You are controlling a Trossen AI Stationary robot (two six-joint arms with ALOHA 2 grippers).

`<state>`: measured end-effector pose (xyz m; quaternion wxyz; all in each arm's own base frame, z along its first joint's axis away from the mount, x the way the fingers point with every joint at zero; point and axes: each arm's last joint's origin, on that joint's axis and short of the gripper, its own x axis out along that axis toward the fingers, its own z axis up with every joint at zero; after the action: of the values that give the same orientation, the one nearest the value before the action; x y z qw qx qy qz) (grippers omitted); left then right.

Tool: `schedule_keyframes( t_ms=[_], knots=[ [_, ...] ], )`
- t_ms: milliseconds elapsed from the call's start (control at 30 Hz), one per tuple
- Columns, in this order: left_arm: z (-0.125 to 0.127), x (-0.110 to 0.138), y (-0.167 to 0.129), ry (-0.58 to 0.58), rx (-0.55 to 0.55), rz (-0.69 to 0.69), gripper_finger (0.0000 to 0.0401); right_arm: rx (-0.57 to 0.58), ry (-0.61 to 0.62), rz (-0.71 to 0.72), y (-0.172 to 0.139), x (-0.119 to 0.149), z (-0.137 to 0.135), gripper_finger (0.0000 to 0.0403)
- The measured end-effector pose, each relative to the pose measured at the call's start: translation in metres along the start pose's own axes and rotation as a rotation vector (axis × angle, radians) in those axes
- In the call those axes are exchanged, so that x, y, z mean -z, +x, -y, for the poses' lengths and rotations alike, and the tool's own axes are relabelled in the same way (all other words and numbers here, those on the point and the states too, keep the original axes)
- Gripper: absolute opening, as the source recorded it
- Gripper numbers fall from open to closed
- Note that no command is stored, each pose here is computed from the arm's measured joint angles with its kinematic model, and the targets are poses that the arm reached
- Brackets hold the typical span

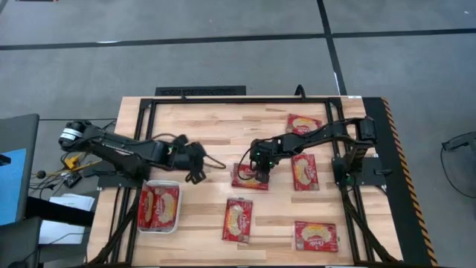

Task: Sort popcorn bags into baskets
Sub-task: Put the red popcorn bag into the white bin

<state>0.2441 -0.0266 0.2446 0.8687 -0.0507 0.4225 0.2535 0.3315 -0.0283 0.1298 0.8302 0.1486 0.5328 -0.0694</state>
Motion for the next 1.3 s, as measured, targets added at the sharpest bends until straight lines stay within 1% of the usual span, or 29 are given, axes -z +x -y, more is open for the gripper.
schedule_keyframes(
  t_ms=[100, 167, 233, 333, 400, 500, 600, 700, 800, 933, 1033, 1167, 1300],
  knots=[
    [-0.004, -0.007, 0.016, 0.011, 0.12, 0.076, 0.0182, 0.028, 0.017, 0.022, 0.004, 0.006, 0.003, 0.0043],
    [-0.007, -0.01, 0.025, -0.002, 0.194, 0.125, 0.0182, 0.06, 0.015, 0.042, 0.006, 0.009, 0.004, 0.0015],
    [-0.012, -0.01, 0.033, -0.027, 0.24, 0.16, 0.0182, 0.108, -0.011, 0.071, 0.006, 0.008, 0.005, 0.001],
    [-0.021, -0.005, 0.045, -0.075, 0.233, 0.191, 0.0182, 0.216, -0.107, 0.146, 0.007, 0.004, 0.0, 0.0015],
    [-0.027, 0.0, 0.053, -0.108, 0.211, 0.203, 0.0182, 0.29, -0.184, 0.196, 0.008, 0.001, -0.003, 0.001],
    [-0.037, 0.007, 0.062, -0.138, 0.178, 0.203, 0.0182, 0.383, -0.324, 0.242, 0.007, -0.003, -0.011, 0.0005],
    [-0.047, 0.009, 0.067, -0.14, 0.145, 0.209, 0.0182, 0.475, -0.471, 0.32, 0.003, -0.011, -0.02, 0.0007],
    [-0.057, 0.007, 0.071, -0.142, 0.115, 0.243, 0.0182, 0.534, -0.607, 0.389, -0.001, -0.018, -0.029, 0.0005],
    [-0.061, 0.003, 0.072, -0.127, 0.127, 0.282, 0.0182, 0.565, -0.695, 0.488, -0.006, -0.027, -0.038, 0.0005],
    [-0.062, 0.0, 0.072, -0.103, 0.186, 0.309, 0.0182, 0.599, -0.762, 0.575, -0.012, -0.034, -0.044, 0.0004],
    [-0.061, -0.002, 0.071, -0.095, 0.237, 0.32, 0.0182, 0.62, -0.8, 0.597, -0.014, -0.036, -0.045, 0.0004],
    [-0.059, -0.002, 0.071, -0.052, 0.292, 0.322, 0.0182, 0.633, -0.809, 0.604, -0.015, -0.038, -0.043, 0.0005],
    [-0.059, -0.002, 0.071, -0.021, 0.285, 0.328, 0.0182, 0.642, -0.801, 0.599, -0.016, -0.04, -0.038, 0.0004]
  ],
)
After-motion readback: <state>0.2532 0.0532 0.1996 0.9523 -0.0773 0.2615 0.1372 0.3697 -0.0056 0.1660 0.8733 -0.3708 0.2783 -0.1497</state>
